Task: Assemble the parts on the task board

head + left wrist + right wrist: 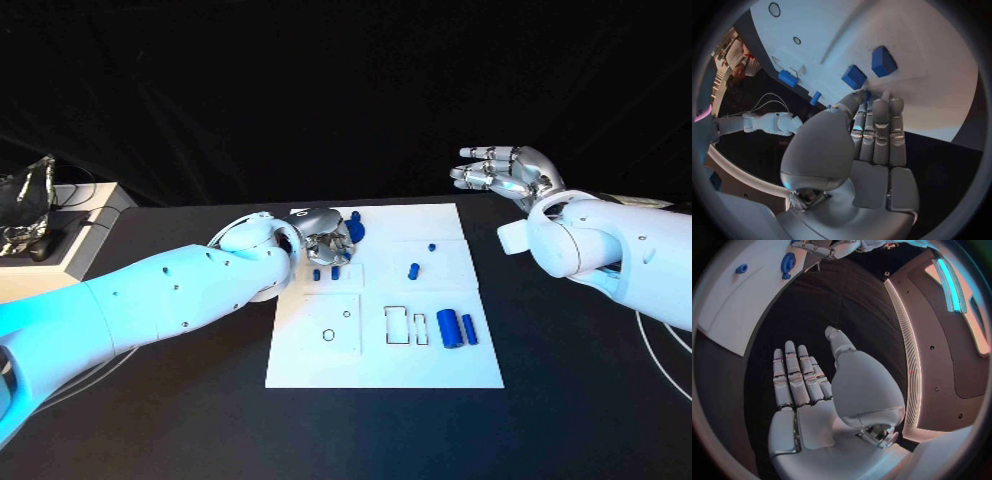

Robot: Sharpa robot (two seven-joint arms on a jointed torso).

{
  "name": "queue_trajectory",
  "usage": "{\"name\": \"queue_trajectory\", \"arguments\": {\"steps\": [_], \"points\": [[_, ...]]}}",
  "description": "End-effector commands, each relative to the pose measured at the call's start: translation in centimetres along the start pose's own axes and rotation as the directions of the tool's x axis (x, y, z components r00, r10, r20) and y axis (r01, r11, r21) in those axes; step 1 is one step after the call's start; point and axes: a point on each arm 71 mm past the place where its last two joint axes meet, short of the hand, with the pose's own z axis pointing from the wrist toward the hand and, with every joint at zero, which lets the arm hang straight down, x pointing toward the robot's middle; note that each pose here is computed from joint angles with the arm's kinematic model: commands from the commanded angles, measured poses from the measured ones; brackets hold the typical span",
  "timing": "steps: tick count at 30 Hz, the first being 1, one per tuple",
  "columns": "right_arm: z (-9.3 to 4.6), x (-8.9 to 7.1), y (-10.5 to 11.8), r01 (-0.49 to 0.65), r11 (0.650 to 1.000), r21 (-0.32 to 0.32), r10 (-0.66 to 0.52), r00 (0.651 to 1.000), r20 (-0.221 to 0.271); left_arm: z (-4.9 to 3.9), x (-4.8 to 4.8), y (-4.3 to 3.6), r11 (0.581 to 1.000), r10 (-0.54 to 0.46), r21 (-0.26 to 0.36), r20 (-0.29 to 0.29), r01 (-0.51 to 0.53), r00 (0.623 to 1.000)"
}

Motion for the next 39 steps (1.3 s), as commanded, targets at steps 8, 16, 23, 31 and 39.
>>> {"name": "queue_trajectory", "arguments": {"steps": [8, 16, 23, 31, 39], "points": [[0.0, 0.2, 0.2, 0.0, 1.0, -0.021, 0.0, 1.0, -0.02, -0.66, -0.4, -0.19, 0.998, -0.054, 0.028, 0.048, 0.052, 0.997], [0.1, 0.2, 0.1, 0.001, 1.0, -0.02, -0.001, 1.0, -0.019, -1.66, -1.87, -0.21, 0.993, -0.114, 0.032, 0.061, 0.113, 0.992], [0.0, 0.1, 0.1, 0.001, 1.0, -0.019, -0.001, 1.0, -0.018, -2.92, -2.77, 1.0, 0.988, -0.155, 0.005, 0.066, 0.155, 0.986], [0.0, 0.0, 0.1, 0.002, 1.0, -0.018, -0.002, 1.0, -0.017, -3.82, -2.83, 2.79, 0.984, -0.171, -0.045, 0.051, 0.173, 0.984], [0.0, 0.1, 0.1, 0.001, 1.0, -0.018, -0.001, 1.0, -0.019, -3.66, -2.27, 3.22, 0.981, -0.182, -0.063, 0.041, 0.184, 0.982]]}}
